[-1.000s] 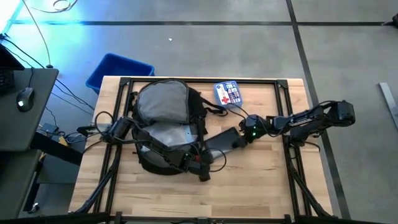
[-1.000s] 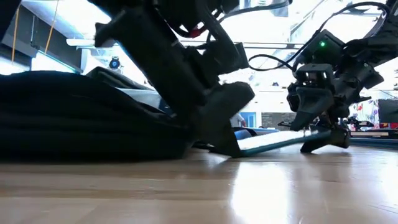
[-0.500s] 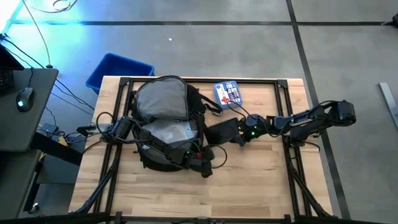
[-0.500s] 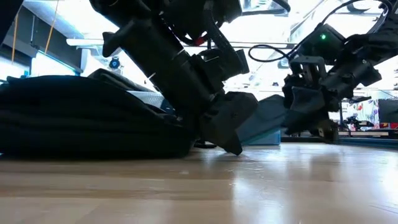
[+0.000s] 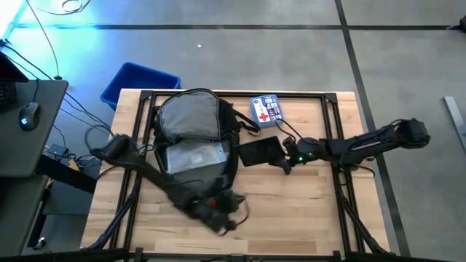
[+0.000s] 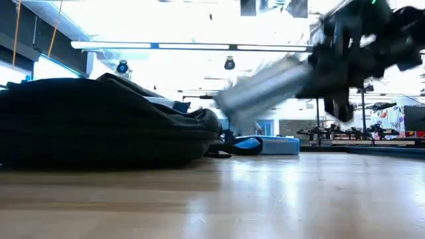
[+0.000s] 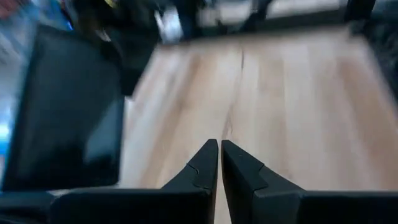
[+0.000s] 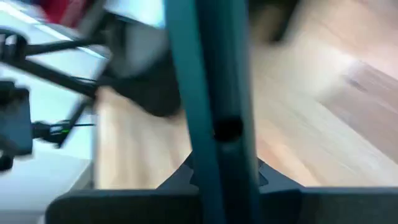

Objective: Unpack backpack
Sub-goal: Put the blue cellphone into the white backpack

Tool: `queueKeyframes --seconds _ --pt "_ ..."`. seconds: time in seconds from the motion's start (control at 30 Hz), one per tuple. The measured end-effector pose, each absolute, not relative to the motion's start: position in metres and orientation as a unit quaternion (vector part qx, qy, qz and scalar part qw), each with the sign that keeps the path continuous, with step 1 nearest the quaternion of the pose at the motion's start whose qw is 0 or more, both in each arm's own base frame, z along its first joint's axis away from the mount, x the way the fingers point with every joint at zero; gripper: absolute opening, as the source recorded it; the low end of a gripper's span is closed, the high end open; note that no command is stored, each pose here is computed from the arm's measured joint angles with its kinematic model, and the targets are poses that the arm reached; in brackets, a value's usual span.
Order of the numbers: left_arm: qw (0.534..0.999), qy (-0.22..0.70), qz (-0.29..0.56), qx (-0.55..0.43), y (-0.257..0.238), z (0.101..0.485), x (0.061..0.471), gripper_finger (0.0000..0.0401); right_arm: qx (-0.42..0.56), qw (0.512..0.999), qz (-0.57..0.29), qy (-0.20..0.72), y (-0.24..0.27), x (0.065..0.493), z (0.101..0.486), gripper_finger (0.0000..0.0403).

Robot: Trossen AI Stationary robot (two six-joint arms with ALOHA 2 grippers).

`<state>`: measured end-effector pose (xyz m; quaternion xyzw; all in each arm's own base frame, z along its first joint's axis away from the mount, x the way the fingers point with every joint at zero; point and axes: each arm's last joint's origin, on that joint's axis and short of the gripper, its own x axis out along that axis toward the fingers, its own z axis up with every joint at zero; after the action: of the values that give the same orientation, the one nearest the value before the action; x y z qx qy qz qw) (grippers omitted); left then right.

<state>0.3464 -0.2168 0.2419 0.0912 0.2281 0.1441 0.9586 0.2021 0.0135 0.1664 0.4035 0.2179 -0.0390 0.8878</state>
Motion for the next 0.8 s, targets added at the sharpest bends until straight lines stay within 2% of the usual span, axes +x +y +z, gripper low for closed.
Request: queueKeyframes --seconds 0.17,0.33,0.5,0.67,0.8 --pt "0.951 0.167 0.207 0.157 -0.237 0.281 0.3 0.0 0.389 0.908 0.003 0.159 0.037 0.216 0.207 0.0" --pt "0.931 0.118 0.279 0.206 -0.25 0.298 0.263 0.0 0.362 0.921 0.012 0.147 0.053 0.256 0.231 0.0002" --pt "0.922 0.112 0.28 0.242 -0.255 0.303 0.248 0.0 0.35 0.92 0.014 0.176 0.05 0.326 0.226 0.0005" --pt "0.924 0.113 0.261 0.255 -0.26 0.303 0.234 0.0 0.343 0.921 0.011 0.184 0.025 0.4 0.213 0.0003" --pt "0.934 0.121 0.24 0.237 -0.261 0.297 0.223 0.0 0.339 0.923 -0.009 0.182 0.003 0.443 0.206 0.0002"
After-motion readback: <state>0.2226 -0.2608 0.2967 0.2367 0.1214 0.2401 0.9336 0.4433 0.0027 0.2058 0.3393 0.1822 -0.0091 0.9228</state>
